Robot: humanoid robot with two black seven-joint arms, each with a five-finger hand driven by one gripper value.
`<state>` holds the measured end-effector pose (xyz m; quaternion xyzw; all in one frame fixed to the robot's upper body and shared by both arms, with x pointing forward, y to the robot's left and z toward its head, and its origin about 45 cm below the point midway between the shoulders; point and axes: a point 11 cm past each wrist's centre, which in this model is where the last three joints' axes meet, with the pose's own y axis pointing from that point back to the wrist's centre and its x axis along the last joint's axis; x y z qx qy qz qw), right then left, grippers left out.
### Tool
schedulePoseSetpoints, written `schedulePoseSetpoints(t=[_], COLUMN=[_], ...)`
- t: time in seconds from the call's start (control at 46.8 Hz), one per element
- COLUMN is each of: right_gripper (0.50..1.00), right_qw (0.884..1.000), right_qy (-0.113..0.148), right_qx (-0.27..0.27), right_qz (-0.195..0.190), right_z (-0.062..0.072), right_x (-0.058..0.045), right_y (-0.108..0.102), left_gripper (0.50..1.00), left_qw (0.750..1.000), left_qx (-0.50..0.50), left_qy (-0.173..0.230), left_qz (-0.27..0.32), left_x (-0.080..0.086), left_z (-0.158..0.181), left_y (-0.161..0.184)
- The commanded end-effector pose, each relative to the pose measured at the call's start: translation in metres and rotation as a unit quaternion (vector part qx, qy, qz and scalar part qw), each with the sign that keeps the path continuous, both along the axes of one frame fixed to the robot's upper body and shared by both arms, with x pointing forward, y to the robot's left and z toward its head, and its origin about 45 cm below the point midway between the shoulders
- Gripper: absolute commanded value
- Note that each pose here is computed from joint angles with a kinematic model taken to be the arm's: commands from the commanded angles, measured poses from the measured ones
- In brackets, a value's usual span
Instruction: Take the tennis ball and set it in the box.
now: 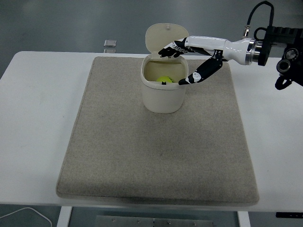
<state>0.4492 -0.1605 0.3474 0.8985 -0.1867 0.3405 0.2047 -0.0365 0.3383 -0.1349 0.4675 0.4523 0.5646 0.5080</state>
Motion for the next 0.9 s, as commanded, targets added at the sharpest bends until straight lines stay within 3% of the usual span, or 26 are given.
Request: schedulePoseSetpoints(t=[0.0,0.107,0.15,0.235,0.427,0.513,0.684,0.876], right_gripper=[0.895,0.901,0.927,0.930,0.930,0.930,0.930,0.928], right_qw=[1.000,0.998,0.996,0.990,0.977,0.967,0.932,0.881], right_qy=[0.021,0.041,0.048,0.069,0.087,0.110,0.176,0.255], right_qx=[0.013,0.041,0.058,0.092,0.137,0.166,0.216,0.264], right_qz=[-0.013,-0.038,-0.051,-0.076,-0.137,-0.160,-0.232,-0.300], right_z=[0.003,0.006,0.007,0.003,-0.019,-0.030,-0.048,-0.069], right_x=[0.001,0.003,0.004,0.004,0.008,0.009,0.024,0.036], right_y=[-0.014,-0.034,-0.041,-0.055,-0.077,-0.082,-0.092,-0.094], left_gripper=[0.992,0.992,0.992,0.992,0.992,0.992,0.992,0.992], left_qw=[1.000,1.000,1.000,1.000,1.000,1.000,1.000,1.000], left_qx=[0.000,0.000,0.000,0.000,0.000,0.000,0.000,0.000], left_qy=[0.000,0.000,0.000,0.000,0.000,0.000,0.000,0.000], left_qz=[0.000,0.000,0.000,0.000,0.000,0.000,0.000,0.000], left_x=[0.000,0.000,0.000,0.000,0.000,0.000,0.000,0.000], left_z=[0.000,0.000,0.000,0.000,0.000,0.000,0.000,0.000], left_y=[0.000,0.000,0.000,0.000,0.000,0.000,0.000,0.000])
